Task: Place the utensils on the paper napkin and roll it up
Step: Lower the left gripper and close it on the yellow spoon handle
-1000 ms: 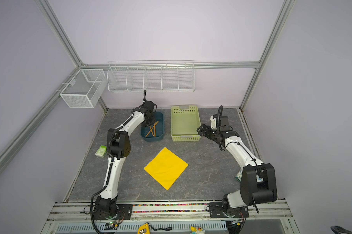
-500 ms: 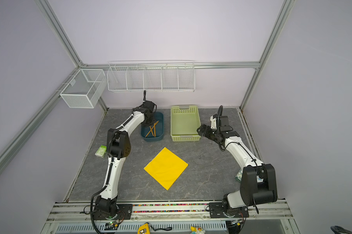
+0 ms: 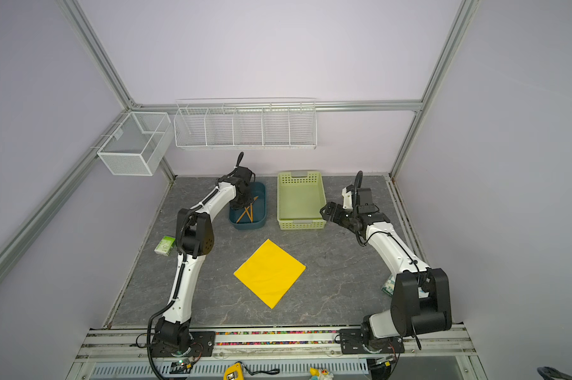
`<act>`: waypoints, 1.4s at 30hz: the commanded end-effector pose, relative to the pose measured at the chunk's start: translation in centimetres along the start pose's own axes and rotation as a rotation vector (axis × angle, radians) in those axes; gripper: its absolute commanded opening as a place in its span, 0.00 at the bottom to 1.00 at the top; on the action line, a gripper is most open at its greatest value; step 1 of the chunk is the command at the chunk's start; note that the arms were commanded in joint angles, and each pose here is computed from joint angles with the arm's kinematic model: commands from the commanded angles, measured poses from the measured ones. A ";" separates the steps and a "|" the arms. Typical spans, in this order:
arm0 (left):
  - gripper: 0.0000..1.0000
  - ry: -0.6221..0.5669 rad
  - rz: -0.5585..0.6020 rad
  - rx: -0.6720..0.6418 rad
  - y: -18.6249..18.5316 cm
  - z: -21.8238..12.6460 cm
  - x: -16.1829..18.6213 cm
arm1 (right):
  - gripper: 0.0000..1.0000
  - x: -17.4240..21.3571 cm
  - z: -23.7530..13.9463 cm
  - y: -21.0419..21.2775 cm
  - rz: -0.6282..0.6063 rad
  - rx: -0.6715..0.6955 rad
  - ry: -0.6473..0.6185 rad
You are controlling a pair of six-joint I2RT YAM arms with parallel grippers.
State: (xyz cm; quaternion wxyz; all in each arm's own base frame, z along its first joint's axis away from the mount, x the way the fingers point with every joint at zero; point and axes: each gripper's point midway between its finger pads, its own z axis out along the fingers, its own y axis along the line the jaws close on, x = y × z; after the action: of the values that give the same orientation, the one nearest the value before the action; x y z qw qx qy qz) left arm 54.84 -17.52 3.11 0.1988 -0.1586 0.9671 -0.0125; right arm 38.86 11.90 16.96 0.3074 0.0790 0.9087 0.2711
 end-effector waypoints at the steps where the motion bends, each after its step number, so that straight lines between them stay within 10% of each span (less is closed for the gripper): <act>1: 0.18 0.067 0.010 -0.036 0.7 1.0 1.8 | 0.93 -0.7 -0.9 0.9 -0.026 -0.018 -0.028; 42: 0.03 -0.001 0.023 0.141 -0.9 -10.0 0.3 | 0.93 -0.4 -2.6 1.0 -0.029 -0.005 -0.051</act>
State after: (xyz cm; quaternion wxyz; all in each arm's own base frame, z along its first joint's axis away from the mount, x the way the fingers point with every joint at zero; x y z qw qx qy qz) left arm 52.07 -18.62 10.27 0.2071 -0.1450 0.9649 -0.0714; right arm 38.24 11.62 19.24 0.3328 0.0755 0.8999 0.2717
